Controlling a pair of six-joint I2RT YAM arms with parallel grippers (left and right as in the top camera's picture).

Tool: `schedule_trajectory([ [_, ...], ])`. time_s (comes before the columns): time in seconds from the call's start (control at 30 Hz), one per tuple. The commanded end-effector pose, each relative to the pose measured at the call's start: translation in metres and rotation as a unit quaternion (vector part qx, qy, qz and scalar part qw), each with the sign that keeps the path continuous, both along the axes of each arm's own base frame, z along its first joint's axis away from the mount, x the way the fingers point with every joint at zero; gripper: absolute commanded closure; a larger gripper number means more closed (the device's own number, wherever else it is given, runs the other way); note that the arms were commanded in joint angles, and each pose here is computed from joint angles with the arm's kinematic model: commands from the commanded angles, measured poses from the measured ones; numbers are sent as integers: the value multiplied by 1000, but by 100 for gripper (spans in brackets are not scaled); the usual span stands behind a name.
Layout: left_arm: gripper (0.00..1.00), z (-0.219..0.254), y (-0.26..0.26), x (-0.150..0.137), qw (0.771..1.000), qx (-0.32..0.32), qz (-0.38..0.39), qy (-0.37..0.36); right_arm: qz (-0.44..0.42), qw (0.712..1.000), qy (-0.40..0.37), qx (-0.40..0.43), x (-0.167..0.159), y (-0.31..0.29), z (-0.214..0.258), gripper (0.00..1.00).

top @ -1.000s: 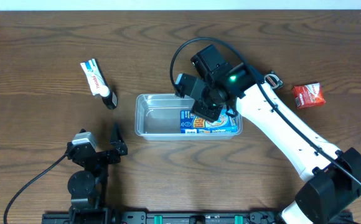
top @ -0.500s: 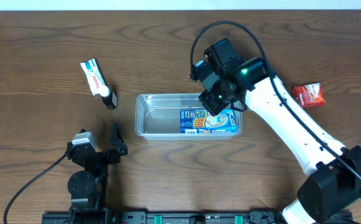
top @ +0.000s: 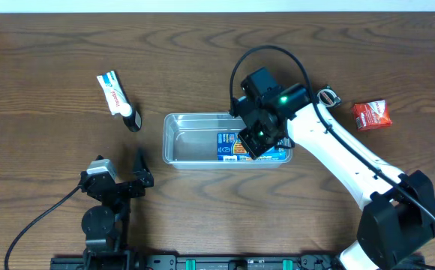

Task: Pack container
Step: 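Lower the Kool Fever box into the container and release it, then withdraw the right gripper toward the red Panadol packet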

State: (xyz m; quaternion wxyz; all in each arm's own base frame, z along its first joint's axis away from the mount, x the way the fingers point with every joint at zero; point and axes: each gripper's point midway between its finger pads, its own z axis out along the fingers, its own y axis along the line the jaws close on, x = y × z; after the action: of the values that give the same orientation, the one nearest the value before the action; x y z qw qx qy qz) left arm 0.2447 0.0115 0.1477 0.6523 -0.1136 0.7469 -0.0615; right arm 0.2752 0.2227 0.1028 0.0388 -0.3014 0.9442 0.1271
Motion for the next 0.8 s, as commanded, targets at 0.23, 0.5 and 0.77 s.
schedule_trajectory([
  [0.23,2,-20,3,0,1000,5,6,26,-6,1000,10,-1,-9,-3,-15,99],
  [0.5,2,-20,3,0,1000,5,6,26,-7,1000,2,1,-8,-3,-29,99],
  [0.77,2,-20,3,0,1000,5,6,26,-6,1000,-2,-9,-9,-8,-38,99],
])
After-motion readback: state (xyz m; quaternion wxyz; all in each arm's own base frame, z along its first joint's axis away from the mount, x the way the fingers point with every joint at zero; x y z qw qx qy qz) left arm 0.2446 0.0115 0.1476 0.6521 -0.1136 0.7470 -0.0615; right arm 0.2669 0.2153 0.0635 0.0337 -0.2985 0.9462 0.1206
